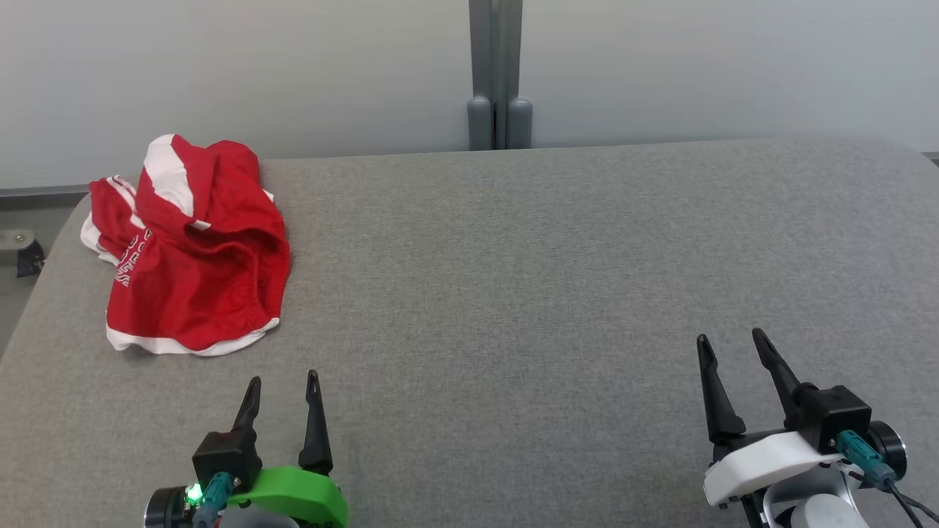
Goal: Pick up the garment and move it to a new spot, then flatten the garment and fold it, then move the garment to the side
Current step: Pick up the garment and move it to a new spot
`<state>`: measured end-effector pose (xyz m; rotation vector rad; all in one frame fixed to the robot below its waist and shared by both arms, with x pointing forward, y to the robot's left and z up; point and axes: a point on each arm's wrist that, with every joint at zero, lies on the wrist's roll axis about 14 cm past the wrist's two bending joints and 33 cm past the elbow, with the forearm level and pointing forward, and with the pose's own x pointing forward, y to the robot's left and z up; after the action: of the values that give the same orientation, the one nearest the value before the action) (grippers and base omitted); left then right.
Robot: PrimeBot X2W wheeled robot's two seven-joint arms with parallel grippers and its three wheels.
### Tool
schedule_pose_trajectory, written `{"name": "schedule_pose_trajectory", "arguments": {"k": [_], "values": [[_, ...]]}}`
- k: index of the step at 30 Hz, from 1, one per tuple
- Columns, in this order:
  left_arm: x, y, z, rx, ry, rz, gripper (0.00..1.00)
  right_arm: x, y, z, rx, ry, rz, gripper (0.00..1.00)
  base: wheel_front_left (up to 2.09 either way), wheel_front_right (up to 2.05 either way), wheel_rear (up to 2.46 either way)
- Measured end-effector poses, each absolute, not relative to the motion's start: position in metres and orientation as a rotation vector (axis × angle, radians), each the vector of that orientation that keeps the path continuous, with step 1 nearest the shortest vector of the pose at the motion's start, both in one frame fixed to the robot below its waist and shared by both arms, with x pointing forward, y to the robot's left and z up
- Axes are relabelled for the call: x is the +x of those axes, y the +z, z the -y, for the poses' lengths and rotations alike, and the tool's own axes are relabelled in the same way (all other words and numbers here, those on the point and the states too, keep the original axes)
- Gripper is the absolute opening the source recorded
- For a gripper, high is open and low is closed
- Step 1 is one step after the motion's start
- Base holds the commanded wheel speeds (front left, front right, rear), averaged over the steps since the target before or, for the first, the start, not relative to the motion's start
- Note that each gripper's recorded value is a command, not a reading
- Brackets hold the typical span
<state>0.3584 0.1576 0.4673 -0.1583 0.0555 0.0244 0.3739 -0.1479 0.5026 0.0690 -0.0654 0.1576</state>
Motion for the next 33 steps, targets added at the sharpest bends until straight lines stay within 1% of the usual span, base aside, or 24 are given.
{"name": "schedule_pose_trajectory", "arguments": {"k": [6,12,21,28,33], "values": [[0.349,0.47,-0.184,-0.146,0.102,-0.041,1.0,0.383,0.506,0.128,0.077,0.215,0.076,1.0,0.0,0.0,0.0],[0.331,0.473,-0.221,-0.139,0.218,-0.025,1.0,0.394,0.508,0.091,0.089,0.321,0.077,1.0,0.0,0.0,0.0],[0.29,0.473,-0.272,-0.139,0.4,-0.012,1.0,0.404,0.506,0.027,0.1,0.496,0.064,1.0,0.0,0.0,0.0],[0.263,0.47,-0.294,-0.14,0.496,-0.014,1.0,0.405,0.504,-0.006,0.104,0.586,0.054,1.0,0.0,0.0,0.0],[0.257,0.47,-0.299,-0.142,0.521,-0.014,1.0,0.404,0.505,-0.013,0.105,0.607,0.056,1.0,0.0,0.0,0.0]]}}
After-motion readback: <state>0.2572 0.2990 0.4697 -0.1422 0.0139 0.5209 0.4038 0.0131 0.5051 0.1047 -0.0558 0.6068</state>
